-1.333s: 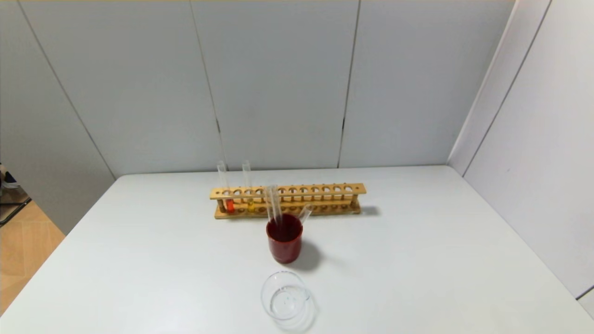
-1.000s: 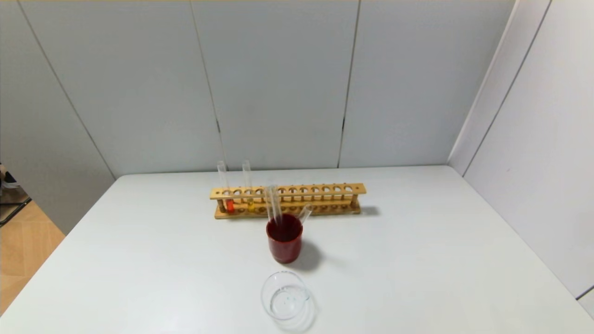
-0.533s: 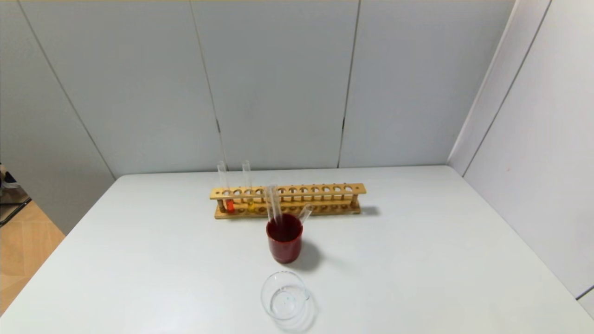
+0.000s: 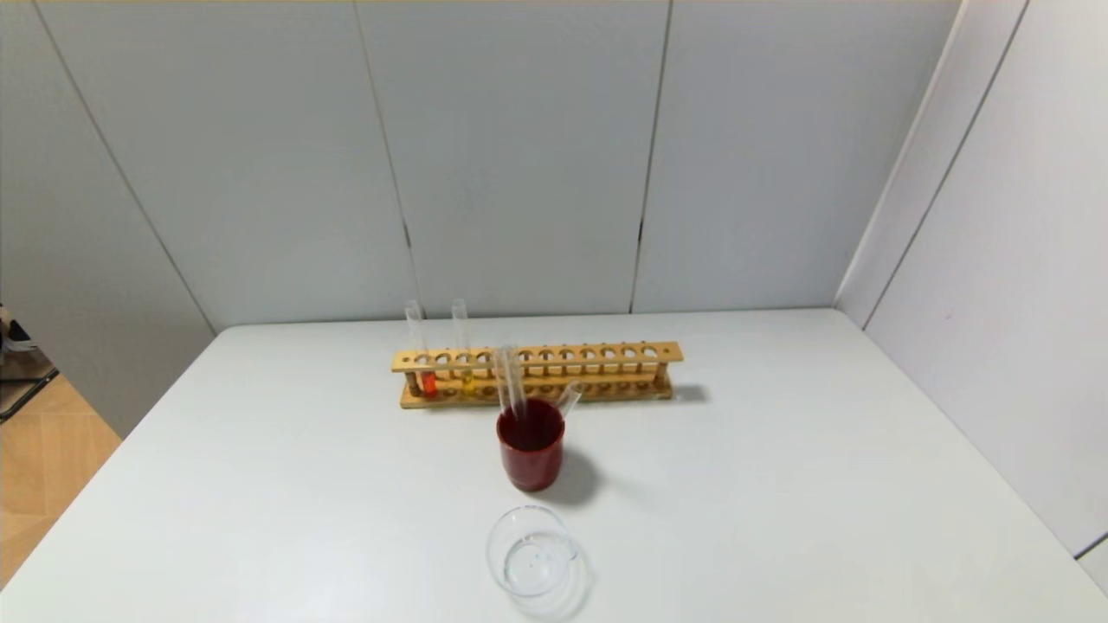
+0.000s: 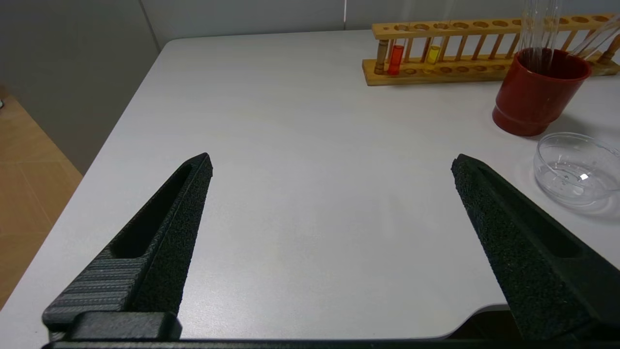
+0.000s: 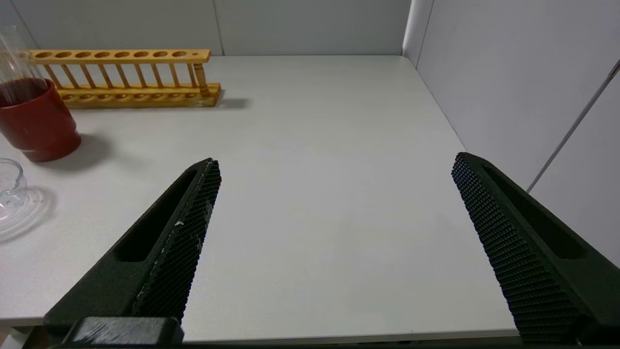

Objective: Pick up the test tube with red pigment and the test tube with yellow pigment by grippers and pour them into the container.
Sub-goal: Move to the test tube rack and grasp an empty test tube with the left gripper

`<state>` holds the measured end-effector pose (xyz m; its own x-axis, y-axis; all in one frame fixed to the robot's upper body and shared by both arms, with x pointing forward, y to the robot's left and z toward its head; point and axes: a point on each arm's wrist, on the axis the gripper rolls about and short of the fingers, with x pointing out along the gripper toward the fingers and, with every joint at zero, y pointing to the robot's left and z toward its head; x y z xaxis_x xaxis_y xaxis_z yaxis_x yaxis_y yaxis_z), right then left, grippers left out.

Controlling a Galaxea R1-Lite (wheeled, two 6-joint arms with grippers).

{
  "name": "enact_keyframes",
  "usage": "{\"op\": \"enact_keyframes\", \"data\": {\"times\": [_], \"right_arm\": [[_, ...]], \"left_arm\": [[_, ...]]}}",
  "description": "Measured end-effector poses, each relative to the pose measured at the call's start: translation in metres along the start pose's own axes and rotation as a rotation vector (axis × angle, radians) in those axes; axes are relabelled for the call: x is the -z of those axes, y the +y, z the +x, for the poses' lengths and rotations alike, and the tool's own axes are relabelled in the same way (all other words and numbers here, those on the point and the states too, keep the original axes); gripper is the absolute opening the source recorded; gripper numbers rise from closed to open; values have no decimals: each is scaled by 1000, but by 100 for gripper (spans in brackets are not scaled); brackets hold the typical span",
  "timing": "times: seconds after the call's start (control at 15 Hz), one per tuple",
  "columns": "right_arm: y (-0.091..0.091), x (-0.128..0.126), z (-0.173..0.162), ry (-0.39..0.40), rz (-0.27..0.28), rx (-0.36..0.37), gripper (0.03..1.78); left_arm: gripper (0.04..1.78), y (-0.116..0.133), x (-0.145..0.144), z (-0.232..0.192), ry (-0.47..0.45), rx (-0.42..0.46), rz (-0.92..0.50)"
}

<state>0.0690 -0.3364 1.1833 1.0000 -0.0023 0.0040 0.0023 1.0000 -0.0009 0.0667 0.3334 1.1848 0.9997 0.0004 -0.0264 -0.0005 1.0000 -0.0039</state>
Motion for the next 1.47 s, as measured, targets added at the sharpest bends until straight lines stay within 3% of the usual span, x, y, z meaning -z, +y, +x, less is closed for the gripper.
{"op": "enact_keyframes", "data": {"times": [0.2,0.4,0.87,1.2,1.47], "right_arm": [[0,0,0,0,0,0,174],[0,0,0,0,0,-1,174],[0,0,0,0,0,-1,174],[0,0,0,0,0,0,174],[0,0,0,0,0,0,174]], "left_arm": [[175,0,-3,-1,-12,-2,-5],[175,-1,-28,-12,-70,28,-4],[175,-2,-146,-38,-192,161,9],[175,-4,-223,19,-138,205,14],[175,-10,-247,98,-100,238,26]]}}
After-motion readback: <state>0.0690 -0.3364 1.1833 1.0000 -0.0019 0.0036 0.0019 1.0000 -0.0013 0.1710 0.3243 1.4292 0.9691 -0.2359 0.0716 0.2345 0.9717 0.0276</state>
